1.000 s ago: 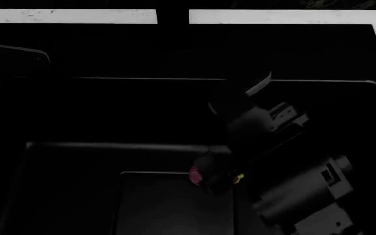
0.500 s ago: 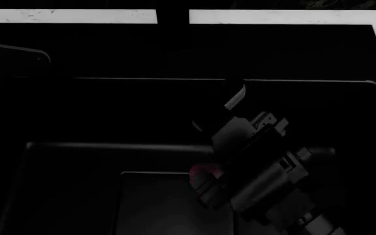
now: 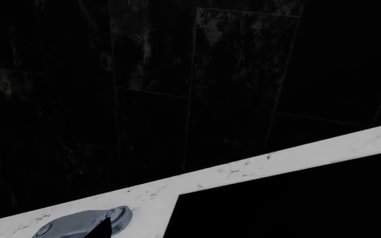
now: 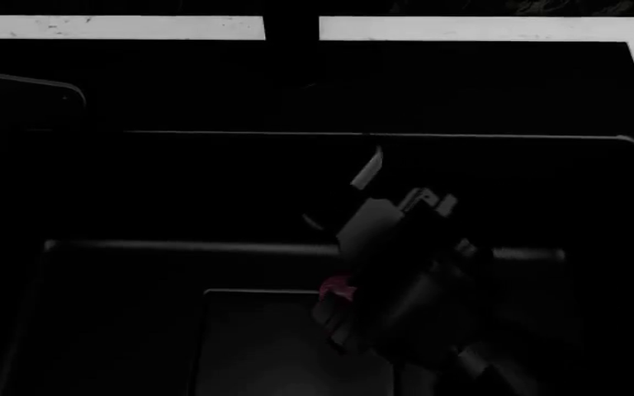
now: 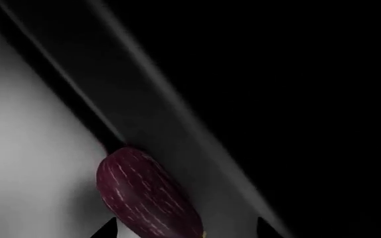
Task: Pick the eggplant from the sink and place it on the plate located on the counter
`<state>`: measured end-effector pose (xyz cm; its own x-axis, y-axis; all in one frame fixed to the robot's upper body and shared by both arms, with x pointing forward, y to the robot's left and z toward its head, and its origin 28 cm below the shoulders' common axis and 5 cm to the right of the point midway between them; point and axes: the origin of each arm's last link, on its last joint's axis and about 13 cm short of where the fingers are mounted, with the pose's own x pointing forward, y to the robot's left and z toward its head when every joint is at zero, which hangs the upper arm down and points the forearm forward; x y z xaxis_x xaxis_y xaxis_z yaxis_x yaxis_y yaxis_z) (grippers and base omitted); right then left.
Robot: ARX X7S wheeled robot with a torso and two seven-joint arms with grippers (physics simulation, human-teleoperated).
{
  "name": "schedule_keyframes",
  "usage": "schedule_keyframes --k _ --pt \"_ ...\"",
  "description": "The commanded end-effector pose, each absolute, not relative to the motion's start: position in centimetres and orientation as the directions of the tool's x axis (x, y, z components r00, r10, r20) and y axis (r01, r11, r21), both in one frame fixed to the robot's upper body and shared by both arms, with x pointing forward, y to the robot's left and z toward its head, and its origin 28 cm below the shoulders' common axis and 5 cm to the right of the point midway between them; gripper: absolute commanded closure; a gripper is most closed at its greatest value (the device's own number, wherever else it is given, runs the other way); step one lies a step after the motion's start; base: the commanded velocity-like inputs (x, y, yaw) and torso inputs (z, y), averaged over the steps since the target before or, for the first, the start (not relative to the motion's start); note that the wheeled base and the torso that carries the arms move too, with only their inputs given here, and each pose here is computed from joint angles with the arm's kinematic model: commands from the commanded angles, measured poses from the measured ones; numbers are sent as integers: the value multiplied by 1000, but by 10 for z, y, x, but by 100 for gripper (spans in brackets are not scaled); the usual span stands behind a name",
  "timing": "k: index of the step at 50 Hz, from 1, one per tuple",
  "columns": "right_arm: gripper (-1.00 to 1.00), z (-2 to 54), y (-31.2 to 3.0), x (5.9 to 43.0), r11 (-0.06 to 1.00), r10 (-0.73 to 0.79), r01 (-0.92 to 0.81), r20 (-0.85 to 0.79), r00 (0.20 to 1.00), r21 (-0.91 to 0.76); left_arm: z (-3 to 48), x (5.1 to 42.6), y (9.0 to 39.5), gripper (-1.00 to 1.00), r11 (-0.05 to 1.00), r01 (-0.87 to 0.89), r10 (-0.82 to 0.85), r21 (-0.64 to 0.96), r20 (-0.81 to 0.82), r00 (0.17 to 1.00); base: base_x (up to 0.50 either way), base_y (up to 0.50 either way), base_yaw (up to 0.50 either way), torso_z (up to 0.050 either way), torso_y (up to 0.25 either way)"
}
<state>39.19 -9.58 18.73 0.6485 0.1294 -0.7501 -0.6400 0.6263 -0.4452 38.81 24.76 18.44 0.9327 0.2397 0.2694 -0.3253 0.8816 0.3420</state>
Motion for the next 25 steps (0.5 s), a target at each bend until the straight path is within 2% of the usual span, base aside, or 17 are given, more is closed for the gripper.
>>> schedule_keyframes --k 1,25 --pt "-100 182 -93 402 596 143 -668 -759 635 -446 177 390 250 -100 903 -290 219 317 241 945 0 0 0 0 0" --pt "-100 162 -91 406 608 193 -706 -796 574 -362 178 388 250 -100 900 -295 223 320 243 944 0 0 0 0 0"
